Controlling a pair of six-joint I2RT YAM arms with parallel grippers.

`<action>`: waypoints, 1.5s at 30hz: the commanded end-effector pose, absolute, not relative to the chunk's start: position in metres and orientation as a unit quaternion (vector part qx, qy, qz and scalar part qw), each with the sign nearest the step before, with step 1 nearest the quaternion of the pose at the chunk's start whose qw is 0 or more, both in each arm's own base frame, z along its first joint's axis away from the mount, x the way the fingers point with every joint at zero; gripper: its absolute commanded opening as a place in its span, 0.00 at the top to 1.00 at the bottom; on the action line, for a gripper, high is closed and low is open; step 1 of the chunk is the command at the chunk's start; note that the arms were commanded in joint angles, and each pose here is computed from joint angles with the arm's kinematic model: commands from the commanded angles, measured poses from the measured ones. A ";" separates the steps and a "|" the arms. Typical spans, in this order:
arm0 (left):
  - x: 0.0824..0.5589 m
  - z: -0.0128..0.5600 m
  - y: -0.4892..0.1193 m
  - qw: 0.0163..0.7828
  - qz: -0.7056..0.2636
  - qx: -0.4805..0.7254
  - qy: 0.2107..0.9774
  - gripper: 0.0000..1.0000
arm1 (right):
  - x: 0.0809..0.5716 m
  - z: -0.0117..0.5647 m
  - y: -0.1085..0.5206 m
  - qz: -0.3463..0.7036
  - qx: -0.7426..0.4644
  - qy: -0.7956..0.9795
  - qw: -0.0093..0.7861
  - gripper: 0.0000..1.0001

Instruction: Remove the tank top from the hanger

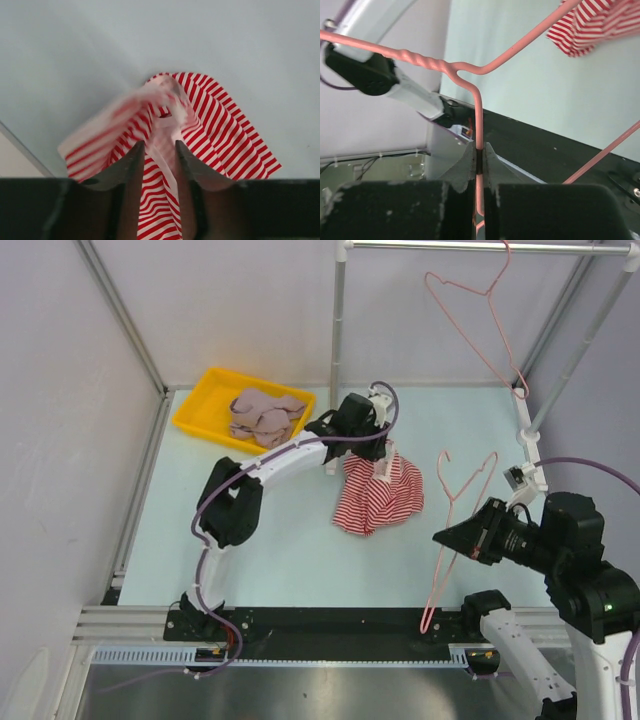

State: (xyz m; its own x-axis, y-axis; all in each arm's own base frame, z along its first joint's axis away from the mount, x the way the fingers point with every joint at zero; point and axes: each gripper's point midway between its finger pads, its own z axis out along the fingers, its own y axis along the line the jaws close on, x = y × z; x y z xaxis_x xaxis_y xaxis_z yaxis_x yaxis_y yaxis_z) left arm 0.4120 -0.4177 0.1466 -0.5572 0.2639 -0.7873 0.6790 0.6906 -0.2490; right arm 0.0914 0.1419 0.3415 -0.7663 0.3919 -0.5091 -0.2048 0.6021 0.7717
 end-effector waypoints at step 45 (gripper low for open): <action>0.335 0.084 -0.384 0.324 -0.150 0.336 0.871 1.00 | 0.112 0.301 0.141 0.421 0.064 0.842 0.332 1.00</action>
